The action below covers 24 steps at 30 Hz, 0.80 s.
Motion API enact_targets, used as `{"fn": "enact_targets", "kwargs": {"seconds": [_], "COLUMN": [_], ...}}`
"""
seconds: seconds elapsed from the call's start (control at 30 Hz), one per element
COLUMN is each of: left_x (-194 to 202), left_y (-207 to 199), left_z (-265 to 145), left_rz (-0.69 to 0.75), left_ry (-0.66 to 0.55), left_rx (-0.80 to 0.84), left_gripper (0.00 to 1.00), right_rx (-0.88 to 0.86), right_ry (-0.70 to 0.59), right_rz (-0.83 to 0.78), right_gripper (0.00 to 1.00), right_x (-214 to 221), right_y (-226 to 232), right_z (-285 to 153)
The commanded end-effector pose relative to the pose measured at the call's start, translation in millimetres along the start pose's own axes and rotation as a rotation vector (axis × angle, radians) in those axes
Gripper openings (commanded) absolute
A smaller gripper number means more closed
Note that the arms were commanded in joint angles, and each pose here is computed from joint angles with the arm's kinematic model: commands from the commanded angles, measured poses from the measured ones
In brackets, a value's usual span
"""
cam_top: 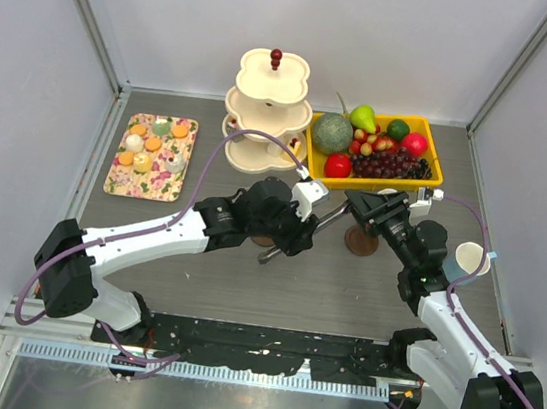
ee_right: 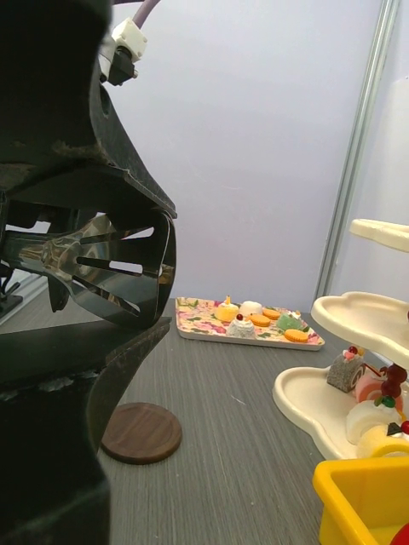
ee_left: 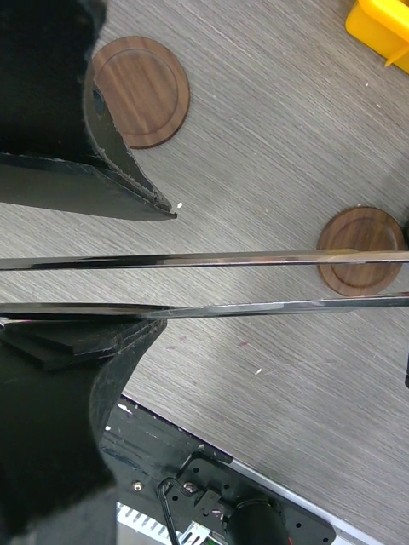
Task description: Serve the afternoon tea
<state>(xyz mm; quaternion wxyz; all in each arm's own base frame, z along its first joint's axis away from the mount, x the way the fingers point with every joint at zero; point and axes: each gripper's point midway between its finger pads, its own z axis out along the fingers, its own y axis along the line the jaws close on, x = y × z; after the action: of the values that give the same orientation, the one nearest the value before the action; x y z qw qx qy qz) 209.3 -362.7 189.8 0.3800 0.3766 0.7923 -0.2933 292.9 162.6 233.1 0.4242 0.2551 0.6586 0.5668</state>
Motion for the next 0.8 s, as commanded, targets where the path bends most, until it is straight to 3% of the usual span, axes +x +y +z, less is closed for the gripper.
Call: {"fn": "enact_targets", "kwargs": {"seconds": [0.0, 0.43, 0.77], "left_x": [-7.1, -12.7, -15.6], "left_y": [3.0, 0.4, -3.3], "left_z": [-5.8, -14.4, -16.1], "left_rz": [0.016, 0.018, 0.008], "left_ry": [-0.028, -0.018, -0.010], "left_rx": [-0.013, -0.009, 0.006], "left_gripper": [0.50, 0.51, 0.57], "right_rx": [-0.072, -0.063, -0.063], "right_ry": [-0.012, -0.010, -0.005], "right_rz": [-0.006, -0.012, -0.014], "right_gripper": [0.30, 0.30, 0.30], "right_x": [-4.6, -3.6, -2.4], "right_y": [18.3, 14.0, 13.3], "right_z": [-0.6, -0.9, -1.0]}}
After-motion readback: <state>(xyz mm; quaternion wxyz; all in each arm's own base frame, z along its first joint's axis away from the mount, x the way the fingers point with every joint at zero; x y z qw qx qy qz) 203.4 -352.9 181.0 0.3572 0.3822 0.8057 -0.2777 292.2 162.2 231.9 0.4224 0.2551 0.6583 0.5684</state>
